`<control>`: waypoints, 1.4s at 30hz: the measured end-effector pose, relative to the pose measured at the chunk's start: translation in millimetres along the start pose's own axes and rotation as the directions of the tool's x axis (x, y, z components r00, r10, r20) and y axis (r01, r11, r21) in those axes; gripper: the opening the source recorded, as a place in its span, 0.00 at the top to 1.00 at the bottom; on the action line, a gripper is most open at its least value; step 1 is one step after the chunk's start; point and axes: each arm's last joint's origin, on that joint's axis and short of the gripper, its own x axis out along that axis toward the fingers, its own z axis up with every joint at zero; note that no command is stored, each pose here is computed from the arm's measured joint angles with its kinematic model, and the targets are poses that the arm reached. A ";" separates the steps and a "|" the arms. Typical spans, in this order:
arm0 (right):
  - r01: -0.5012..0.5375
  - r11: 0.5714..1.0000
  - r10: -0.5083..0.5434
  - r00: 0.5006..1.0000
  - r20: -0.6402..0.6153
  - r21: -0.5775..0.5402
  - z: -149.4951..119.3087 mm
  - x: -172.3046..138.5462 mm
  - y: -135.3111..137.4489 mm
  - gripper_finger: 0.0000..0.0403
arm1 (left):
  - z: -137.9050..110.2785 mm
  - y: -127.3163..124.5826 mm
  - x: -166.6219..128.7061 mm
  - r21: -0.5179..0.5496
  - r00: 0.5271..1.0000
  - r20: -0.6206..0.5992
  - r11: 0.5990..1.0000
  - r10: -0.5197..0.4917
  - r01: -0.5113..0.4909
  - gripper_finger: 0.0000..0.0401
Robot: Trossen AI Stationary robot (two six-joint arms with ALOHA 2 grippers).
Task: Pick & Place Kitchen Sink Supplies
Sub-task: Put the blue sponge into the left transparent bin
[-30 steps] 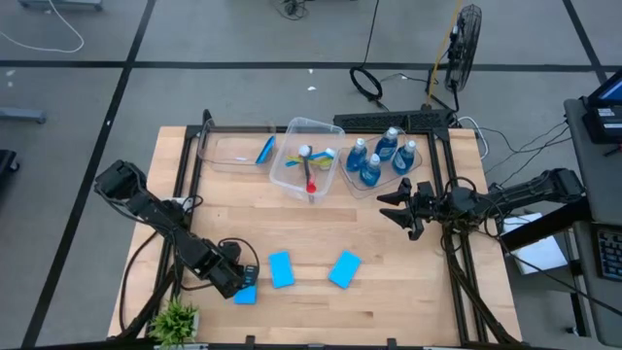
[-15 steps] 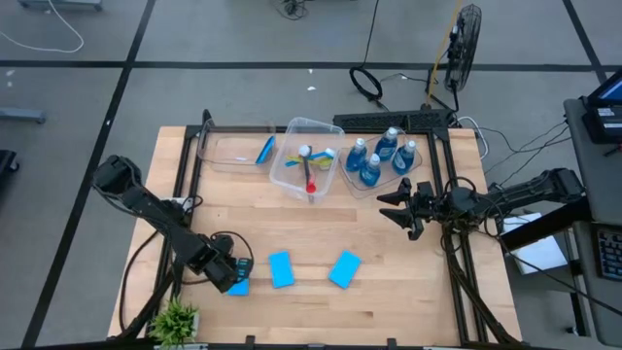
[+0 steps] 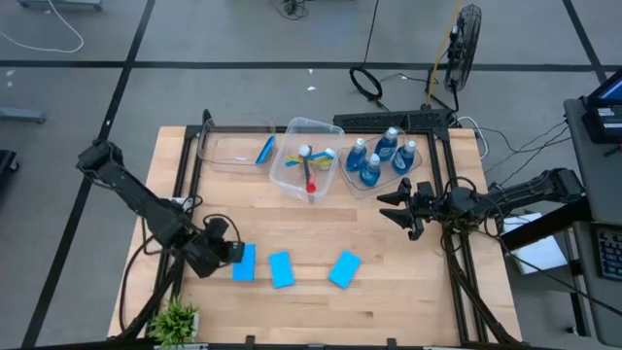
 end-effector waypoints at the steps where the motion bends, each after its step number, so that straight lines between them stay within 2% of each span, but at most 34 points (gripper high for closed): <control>1: 0.000 1.000 0.000 1.000 0.000 0.000 0.0 0.0 0.0 0.51 | 1.6 -0.7 -2.5 0.013 1.000 0.003 1.000 -0.016 0.016 0.99; 9: 0.000 1.000 0.000 1.000 0.000 0.000 0.0 0.0 0.0 0.51 | 14.4 -8.8 -18.2 0.131 0.983 0.075 0.979 -0.165 0.154 0.99; 12: 0.000 1.000 0.000 1.000 0.000 0.000 0.0 0.0 0.0 0.51 | 16.8 -17.0 -23.7 0.209 0.959 0.102 0.948 -0.265 0.240 0.99; 14: 0.000 1.000 0.000 1.000 0.000 0.000 0.0 0.0 0.0 0.51 | 16.8 -25.3 -29.0 0.279 0.926 0.114 0.906 -0.360 0.318 0.99; 17: 0.000 1.000 0.000 1.000 0.000 0.000 0.0 0.0 0.0 0.51 | 15.0 -40.6 -39.0 0.397 0.852 0.103 0.806 -0.514 0.439 0.99; 20: 0.000 1.000 0.000 1.000 0.000 0.000 0.0 0.0 0.0 0.51 | 12.3 -56.6 -50.9 0.510 0.747 0.079 0.670 -0.660 0.539 0.99; 22: 0.000 1.000 0.000 1.000 0.000 0.000 0.0 0.0 0.0 0.51 | 11.5 -65.3 -59.4 0.580 0.670 0.071 0.577 -0.739 0.575 0.99; 25: 0.000 1.000 0.000 1.000 0.000 0.000 0.0 0.0 0.0 0.51 | 11.5 -74.1 -70.6 0.669 0.569 0.071 0.462 -0.820 0.582 0.99; 29: 0.000 1.000 0.000 1.000 0.000 0.000 0.0 0.0 0.0 0.51 | 12.0 -81.4 -82.9 0.743 0.456 0.056 0.342 -0.888 0.576 0.99; 36: 0.000 1.000 0.000 1.000 0.000 0.000 0.0 0.0 0.0 0.51 | 12.9 -88.9 -101.9 0.829 0.268 0.005 0.154 -0.963 0.538 0.99; 42: 0.000 1.000 0.000 1.000 0.000 0.000 0.0 0.0 0.0 0.51 | 13.9 -91.7 -115.6 0.877 0.122 -0.044 0.020 -0.992 0.481 0.99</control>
